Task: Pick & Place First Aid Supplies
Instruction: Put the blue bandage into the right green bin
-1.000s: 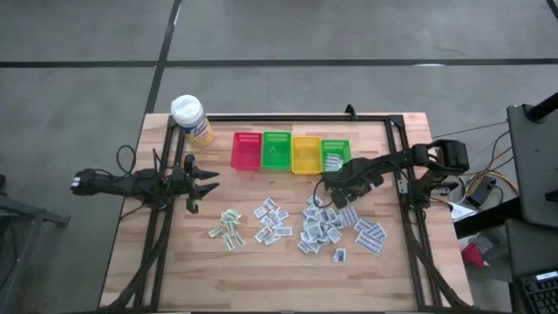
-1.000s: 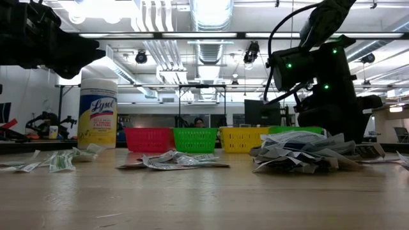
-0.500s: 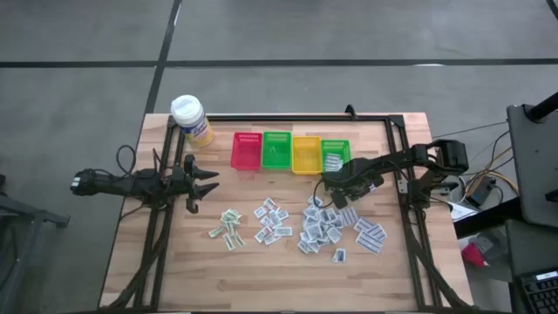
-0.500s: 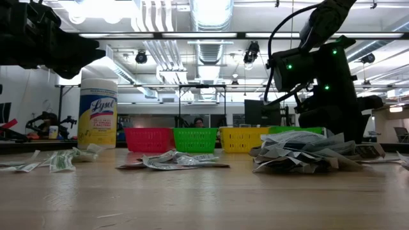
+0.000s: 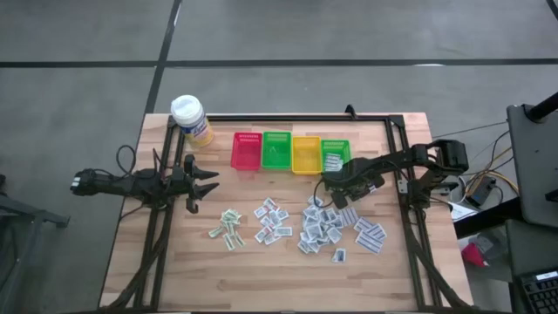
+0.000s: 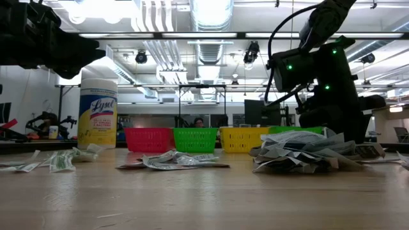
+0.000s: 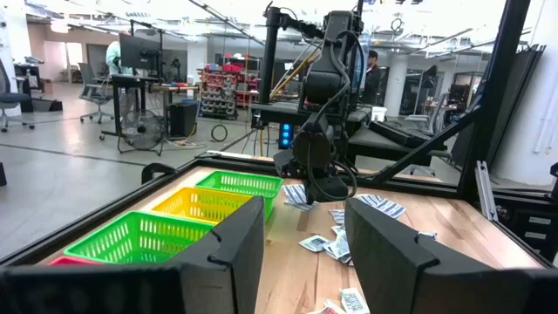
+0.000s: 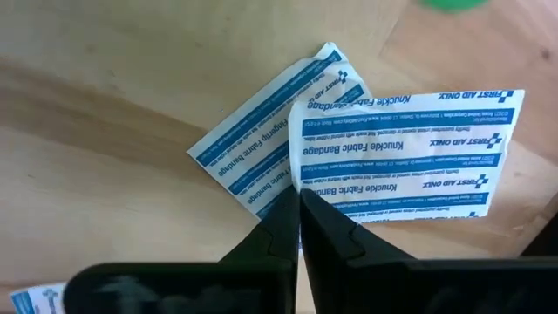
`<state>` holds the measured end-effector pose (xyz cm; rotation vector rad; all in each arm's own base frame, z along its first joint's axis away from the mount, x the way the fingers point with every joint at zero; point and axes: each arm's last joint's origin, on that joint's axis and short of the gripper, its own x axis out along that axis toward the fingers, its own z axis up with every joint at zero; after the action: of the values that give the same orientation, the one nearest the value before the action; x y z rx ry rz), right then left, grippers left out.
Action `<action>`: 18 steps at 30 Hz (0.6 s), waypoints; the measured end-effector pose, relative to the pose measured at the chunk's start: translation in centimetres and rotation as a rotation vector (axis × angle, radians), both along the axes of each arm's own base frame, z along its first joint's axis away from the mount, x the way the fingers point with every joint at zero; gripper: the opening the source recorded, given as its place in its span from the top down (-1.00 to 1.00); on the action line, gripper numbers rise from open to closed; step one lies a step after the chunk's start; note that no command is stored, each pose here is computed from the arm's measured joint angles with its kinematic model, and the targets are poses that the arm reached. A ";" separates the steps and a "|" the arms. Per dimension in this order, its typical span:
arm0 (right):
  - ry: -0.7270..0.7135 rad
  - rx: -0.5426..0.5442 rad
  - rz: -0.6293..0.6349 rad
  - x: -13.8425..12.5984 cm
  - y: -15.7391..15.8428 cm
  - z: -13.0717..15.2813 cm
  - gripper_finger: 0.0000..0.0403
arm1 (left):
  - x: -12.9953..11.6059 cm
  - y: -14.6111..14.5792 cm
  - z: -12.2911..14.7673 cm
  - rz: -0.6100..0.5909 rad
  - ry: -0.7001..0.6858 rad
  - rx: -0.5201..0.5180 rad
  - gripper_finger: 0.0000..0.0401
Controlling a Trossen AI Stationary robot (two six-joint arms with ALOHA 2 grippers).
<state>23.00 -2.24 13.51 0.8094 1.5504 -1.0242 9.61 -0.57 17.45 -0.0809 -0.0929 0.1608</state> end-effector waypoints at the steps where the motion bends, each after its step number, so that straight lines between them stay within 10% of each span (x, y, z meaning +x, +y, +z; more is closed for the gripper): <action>1: -0.004 0.011 -0.002 0.0 0.0 0.1 0.96 | 0.0 0.0 0.0 0.000 0.000 0.000 0.21; 18: 0.041 0.040 0.004 -0.1 0.1 5.4 0.96 | 0.0 0.0 0.0 0.000 0.001 0.001 0.21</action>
<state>22.93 -2.11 18.93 0.8173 1.6109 -1.0150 9.61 -0.57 17.44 -0.0798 -0.0924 0.1605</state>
